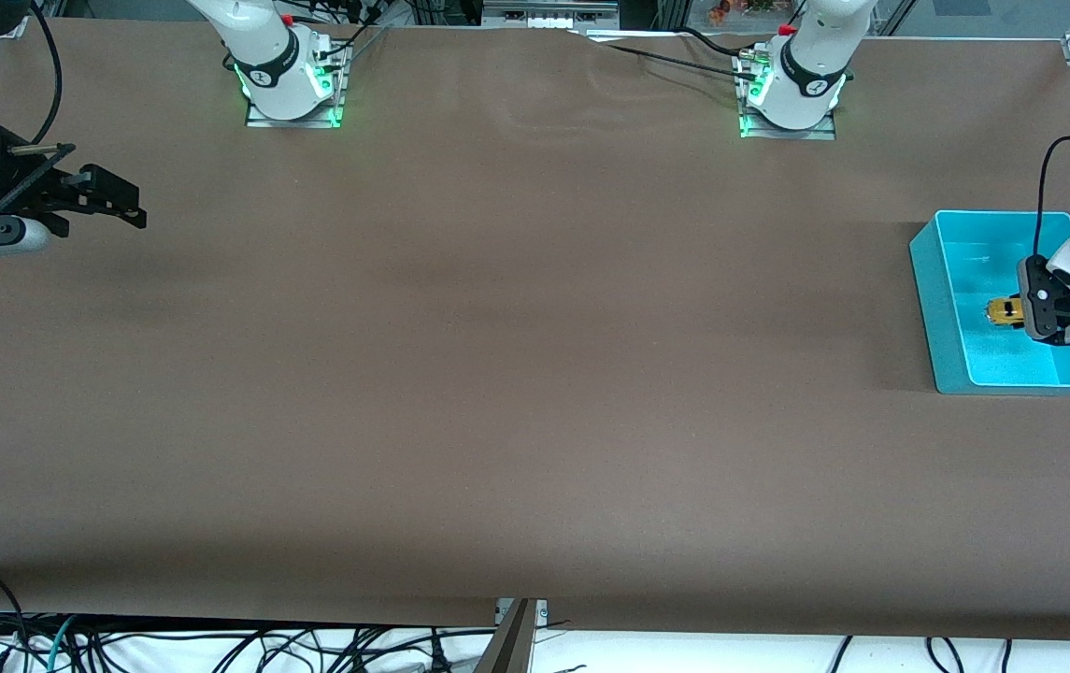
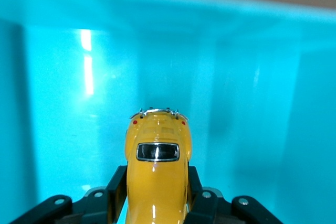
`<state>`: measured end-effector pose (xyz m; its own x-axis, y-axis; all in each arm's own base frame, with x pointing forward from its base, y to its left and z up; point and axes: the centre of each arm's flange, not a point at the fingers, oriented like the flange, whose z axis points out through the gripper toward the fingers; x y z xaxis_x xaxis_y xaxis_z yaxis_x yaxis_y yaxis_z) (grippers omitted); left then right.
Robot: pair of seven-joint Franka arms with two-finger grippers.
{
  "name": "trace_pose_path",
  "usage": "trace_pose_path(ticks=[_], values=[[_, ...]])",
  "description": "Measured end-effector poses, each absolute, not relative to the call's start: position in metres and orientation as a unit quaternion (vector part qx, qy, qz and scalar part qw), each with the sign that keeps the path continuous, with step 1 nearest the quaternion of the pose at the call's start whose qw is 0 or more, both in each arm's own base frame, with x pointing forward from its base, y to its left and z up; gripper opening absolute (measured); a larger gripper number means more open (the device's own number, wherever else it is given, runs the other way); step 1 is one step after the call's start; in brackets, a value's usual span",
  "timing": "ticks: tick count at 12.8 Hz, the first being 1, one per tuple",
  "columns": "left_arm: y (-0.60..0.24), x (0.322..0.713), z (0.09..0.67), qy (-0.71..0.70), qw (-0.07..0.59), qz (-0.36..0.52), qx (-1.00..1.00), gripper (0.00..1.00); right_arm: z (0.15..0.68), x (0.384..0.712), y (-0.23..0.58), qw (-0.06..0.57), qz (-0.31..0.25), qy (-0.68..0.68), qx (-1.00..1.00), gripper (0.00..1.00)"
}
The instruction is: Wind and store yellow beetle car
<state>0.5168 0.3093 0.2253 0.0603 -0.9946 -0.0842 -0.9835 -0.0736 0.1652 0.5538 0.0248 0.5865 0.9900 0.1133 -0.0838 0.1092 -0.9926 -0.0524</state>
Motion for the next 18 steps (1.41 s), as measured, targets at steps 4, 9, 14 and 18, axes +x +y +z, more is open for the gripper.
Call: trace_pose_path(ticks=[4,9,14,18], values=[[0.325,0.498,0.192,-0.672,0.047,-0.073,0.735,0.49,0.587,0.554,0.025,0.024,0.043,-0.056,-0.997,1.0],[0.327,0.497,0.191,-0.692,0.04,-0.061,0.718,0.76,0.587,0.554,0.025,0.024,0.043,-0.056,-0.997,1.0],[0.297,0.521,0.241,-0.7,0.043,-0.077,0.709,1.0,0.587,0.554,0.025,0.024,0.043,-0.056,-0.997,1.0],[0.236,0.556,0.342,-0.673,0.059,-0.126,0.726,1.0,0.587,0.554,0.025,0.024,0.043,-0.056,-0.997,1.0]])
